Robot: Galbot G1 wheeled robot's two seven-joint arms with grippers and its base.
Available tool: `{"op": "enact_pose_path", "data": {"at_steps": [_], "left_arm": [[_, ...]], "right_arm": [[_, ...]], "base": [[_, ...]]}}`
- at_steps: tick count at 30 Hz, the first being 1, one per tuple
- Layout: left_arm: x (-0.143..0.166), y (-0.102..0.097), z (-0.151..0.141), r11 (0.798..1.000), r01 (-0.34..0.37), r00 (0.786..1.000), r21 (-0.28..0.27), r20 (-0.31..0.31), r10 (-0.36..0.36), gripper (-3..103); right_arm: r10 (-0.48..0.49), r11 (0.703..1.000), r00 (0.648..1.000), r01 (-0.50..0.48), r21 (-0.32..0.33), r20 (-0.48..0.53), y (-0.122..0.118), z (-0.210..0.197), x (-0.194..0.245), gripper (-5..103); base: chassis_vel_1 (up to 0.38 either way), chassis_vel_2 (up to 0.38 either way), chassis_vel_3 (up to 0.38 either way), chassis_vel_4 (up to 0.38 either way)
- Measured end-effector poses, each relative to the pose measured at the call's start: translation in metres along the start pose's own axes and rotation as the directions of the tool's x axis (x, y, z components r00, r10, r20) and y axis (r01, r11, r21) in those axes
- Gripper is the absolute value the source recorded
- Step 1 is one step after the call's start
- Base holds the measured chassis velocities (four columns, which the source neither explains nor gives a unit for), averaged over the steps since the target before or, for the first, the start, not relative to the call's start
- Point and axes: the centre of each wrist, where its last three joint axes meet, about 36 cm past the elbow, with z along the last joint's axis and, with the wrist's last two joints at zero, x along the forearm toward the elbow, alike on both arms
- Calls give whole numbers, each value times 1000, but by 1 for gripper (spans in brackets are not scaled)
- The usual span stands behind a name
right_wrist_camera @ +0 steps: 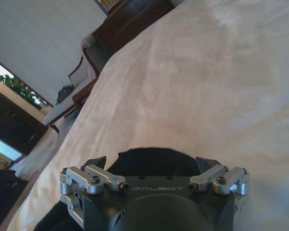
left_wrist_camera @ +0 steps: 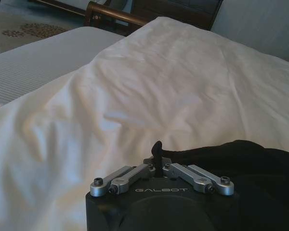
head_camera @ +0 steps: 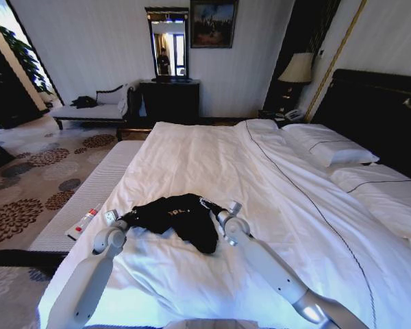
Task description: Fold the clothes on the bed.
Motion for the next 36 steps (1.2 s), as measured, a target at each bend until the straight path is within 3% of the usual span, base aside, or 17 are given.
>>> {"op": "enact_pose_path", "data": {"at_steps": [5,8,16,28,31,35,36], "left_arm": [[1,-1,1,1000,3,1000,1,3,-3,1],[2,-1,1,1000,5,1000,3,5,-5,1],[1,0,-2,1000,9,1000,4,11,-9,1],[-4,-5,-2,1000,3,1000,3,9,-3,1],[-4,-5,-3,1000,2,1000,3,10,-2,1],[-5,-5,-3,1000,4,1000,3,9,-4,1],[-5,-5,-3,1000,4,1000,3,9,-4,1]], "right_arm": [[13,1000,1000,-13,16,3,2,3,-5,103],[31,999,999,-32,39,16,-2,3,0,95],[60,997,998,-60,46,5,-14,19,25,90],[98,994,995,-99,40,8,-25,32,20,100],[102,994,995,-102,35,18,-27,28,20,98],[103,994,994,-104,30,20,-29,27,20,78],[103,994,994,-104,30,20,-29,27,20,78]], "base": [[0,0,0,0],[0,0,0,0],[0,0,0,0],[0,0,0,0],[0,0,0,0],[0,0,0,0],[0,0,0,0]]}}
